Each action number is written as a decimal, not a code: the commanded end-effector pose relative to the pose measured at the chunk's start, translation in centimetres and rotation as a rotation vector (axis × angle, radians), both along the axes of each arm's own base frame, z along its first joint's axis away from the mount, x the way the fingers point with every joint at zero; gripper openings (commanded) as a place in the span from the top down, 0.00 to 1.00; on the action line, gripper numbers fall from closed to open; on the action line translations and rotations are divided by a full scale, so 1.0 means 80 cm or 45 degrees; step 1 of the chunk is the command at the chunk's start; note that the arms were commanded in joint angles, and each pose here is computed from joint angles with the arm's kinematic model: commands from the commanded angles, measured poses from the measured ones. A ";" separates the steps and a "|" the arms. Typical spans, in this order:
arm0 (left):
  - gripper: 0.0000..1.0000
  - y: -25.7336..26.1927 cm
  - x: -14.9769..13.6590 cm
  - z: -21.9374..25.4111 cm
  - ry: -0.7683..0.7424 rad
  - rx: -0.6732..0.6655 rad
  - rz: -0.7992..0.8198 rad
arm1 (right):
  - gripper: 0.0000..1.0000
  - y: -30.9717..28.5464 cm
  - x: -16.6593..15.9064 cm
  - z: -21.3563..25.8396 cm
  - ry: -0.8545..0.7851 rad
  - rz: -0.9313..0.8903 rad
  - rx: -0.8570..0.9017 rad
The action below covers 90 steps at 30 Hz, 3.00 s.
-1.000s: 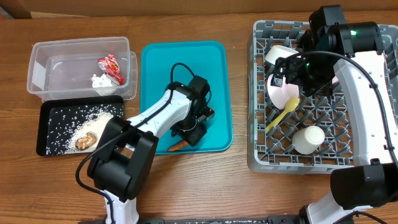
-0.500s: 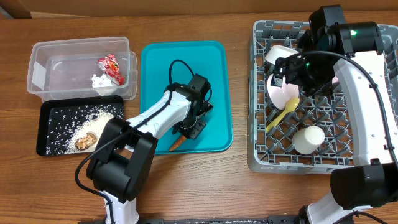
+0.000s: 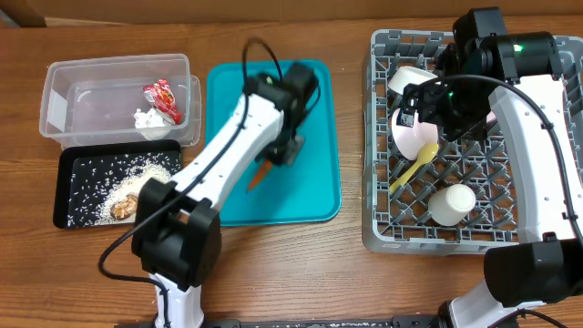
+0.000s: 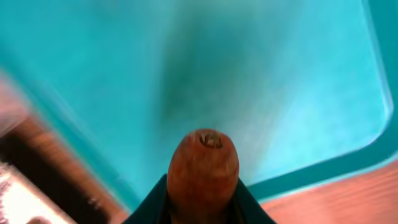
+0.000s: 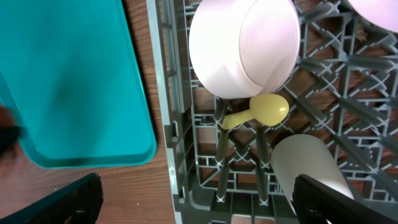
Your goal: Sort waste into correct bins and load items into the dishwasher
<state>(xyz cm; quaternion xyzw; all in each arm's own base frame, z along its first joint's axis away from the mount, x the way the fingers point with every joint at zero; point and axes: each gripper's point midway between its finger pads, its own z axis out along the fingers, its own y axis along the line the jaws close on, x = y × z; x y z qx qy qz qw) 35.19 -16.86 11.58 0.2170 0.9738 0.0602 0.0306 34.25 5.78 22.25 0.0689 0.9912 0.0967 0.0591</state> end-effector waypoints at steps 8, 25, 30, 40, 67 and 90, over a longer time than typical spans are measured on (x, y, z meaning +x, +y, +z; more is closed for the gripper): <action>0.96 0.123 -0.006 0.093 -0.039 0.110 0.577 | 0.00 0.002 0.003 0.019 -0.071 0.014 0.011; 0.93 0.307 -0.040 0.017 0.050 -0.054 1.271 | 0.00 0.002 0.002 0.019 -0.070 0.014 0.012; 0.83 0.315 -0.032 -0.033 0.018 -0.158 1.347 | 0.00 0.002 0.000 0.018 -0.061 0.021 0.009; 0.37 0.323 -0.022 -0.045 -0.043 -0.159 1.350 | 0.00 0.002 -0.001 0.018 -0.057 0.022 0.008; 0.00 0.244 0.042 0.141 -0.290 -0.404 1.065 | 0.00 -0.008 -0.031 0.150 -0.473 0.009 0.000; 0.00 0.237 0.055 0.142 -0.330 -0.429 1.074 | 0.00 -0.032 -0.156 0.279 -0.977 -0.142 0.028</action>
